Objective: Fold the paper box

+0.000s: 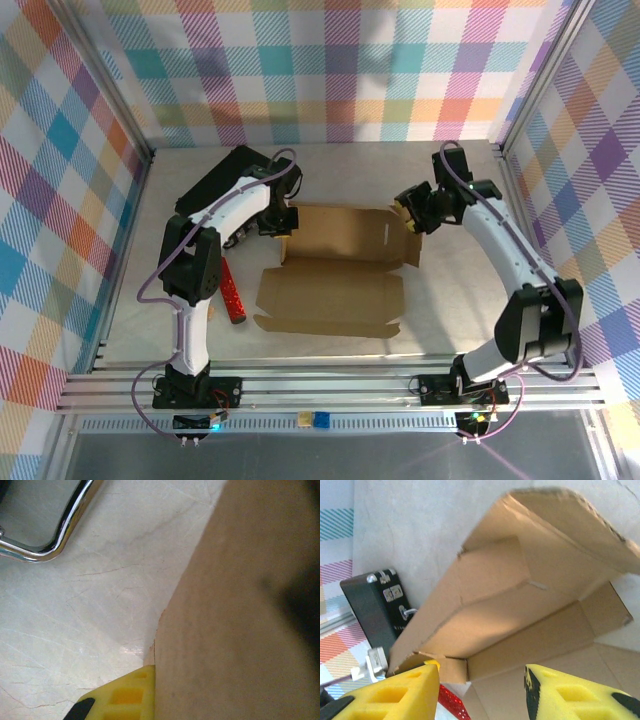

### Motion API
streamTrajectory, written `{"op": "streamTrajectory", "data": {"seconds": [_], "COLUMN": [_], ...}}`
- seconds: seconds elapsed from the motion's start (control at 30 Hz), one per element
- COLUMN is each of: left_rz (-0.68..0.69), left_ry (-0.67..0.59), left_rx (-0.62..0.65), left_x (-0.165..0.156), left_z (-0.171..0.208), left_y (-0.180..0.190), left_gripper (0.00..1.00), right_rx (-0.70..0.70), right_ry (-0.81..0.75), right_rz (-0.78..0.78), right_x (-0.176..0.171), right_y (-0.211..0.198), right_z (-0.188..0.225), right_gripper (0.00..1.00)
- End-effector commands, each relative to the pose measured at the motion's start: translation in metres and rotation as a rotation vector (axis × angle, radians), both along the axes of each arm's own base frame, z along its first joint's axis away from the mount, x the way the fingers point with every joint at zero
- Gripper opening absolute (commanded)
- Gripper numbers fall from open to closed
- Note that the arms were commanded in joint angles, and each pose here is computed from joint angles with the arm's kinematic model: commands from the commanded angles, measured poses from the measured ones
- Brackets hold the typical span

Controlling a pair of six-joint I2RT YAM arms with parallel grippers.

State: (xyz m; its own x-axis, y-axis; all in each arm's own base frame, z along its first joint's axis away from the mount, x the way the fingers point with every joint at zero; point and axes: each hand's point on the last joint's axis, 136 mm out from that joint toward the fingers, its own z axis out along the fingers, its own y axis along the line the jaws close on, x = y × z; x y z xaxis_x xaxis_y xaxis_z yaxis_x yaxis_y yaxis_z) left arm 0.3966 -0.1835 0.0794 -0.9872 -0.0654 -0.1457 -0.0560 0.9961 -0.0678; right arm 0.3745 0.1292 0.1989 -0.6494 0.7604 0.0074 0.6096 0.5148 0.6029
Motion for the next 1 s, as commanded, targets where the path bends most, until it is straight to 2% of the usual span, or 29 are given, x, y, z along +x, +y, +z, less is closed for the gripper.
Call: {"op": "streamTrajectory", "data": {"seconds": [0.0, 0.17, 0.37, 0.77, 0.97], "left_rz": [-0.016, -0.011, -0.006, -0.003, -0.005], "left_ry": [-0.025, -0.034, -0.038, -0.041, -0.047], "left_rx": [0.015, -0.001, -0.016, -0.032, -0.031], "left_x": [-0.001, 0.000, 0.001, 0.004, 0.004], "left_z": [0.002, 0.003, 0.003, 0.003, 0.005], "left_y": [0.001, -0.001, -0.004, -0.008, -0.009], "left_gripper": [0.00, 0.00, 0.00, 0.00, 0.00], "right_rx": [-0.056, -0.024, 0.091, 0.181, 0.209], "right_ry": [-0.048, -0.031, 0.017, 0.077, 0.085], "right_rz": [0.026, 0.099, 0.122, 0.126, 0.118], "right_x": [0.024, 0.047, 0.045, 0.039, 0.040], "right_y": [-0.009, -0.001, 0.017, 0.032, 0.038], "right_z": [0.003, -0.012, -0.021, -0.029, -0.031], "right_gripper": [0.49, 0.54, 0.54, 0.50, 0.45]}}
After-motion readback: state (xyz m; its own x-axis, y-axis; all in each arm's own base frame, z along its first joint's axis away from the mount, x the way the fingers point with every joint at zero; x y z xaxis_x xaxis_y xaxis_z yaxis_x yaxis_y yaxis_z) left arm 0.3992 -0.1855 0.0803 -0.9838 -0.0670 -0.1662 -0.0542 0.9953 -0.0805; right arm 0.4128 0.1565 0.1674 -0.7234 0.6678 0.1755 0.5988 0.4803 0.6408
